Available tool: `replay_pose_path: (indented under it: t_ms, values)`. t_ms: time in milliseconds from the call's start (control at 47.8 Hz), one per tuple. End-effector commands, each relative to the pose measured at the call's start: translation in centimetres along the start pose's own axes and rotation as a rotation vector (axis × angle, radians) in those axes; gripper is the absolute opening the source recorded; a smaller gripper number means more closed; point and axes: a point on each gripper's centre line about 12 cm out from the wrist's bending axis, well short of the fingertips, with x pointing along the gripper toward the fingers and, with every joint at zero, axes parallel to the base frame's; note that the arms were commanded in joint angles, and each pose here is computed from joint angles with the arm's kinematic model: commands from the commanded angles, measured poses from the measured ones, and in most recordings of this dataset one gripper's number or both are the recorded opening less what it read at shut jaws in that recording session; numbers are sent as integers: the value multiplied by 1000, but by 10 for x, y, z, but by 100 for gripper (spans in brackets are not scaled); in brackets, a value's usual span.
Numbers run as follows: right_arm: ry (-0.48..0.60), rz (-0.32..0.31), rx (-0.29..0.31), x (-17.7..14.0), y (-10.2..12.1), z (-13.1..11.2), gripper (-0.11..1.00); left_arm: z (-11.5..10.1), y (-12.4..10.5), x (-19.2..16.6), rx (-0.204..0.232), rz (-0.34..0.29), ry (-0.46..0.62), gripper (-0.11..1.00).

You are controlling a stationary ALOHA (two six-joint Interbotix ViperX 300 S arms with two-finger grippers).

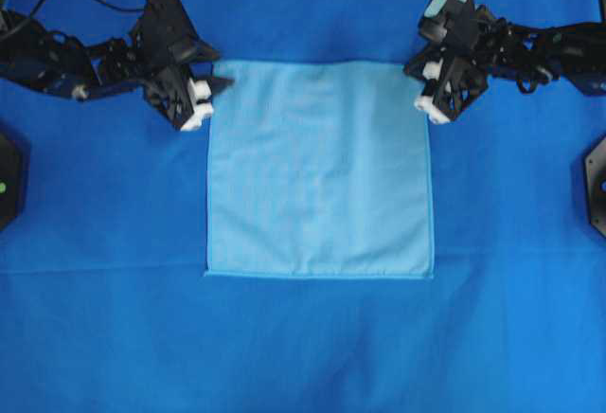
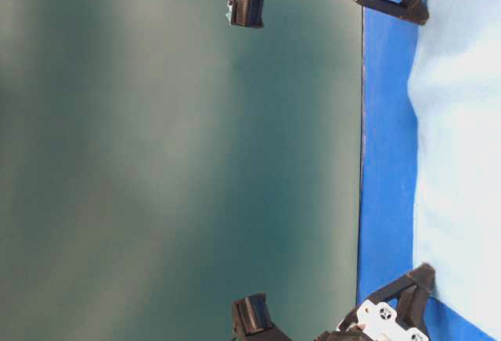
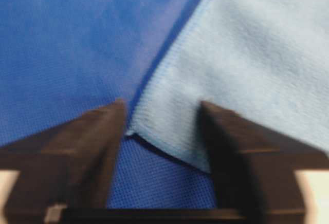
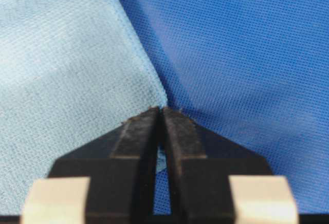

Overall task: Fold the light blue towel.
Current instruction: 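Lift the top corners and fold them down toward the bottom edge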

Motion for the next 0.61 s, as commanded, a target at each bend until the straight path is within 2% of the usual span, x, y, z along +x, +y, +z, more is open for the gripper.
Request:
replay_pose_path:
  t_ms: [0, 105, 146, 335, 586]
  values:
    - [-8, -1, -2, -2, -1, 3, 2, 4, 0, -1, 6, -1, -8, 35]
    - [-5, 0, -3, -2, 0, 3, 2, 3, -2, -1, 11, -6, -1, 8]
    - [-6, -1, -3, -2, 0, 4, 2, 3, -3, -1, 12, -7, 2, 2]
    - [-26, -2, -3, -10, 0, 12, 2, 7, -4, -6, 15, -11, 5, 2]
    - [-63, -8, -4, -43, -1, 29, 2, 44, -12, -40, 27, -33, -89, 2]
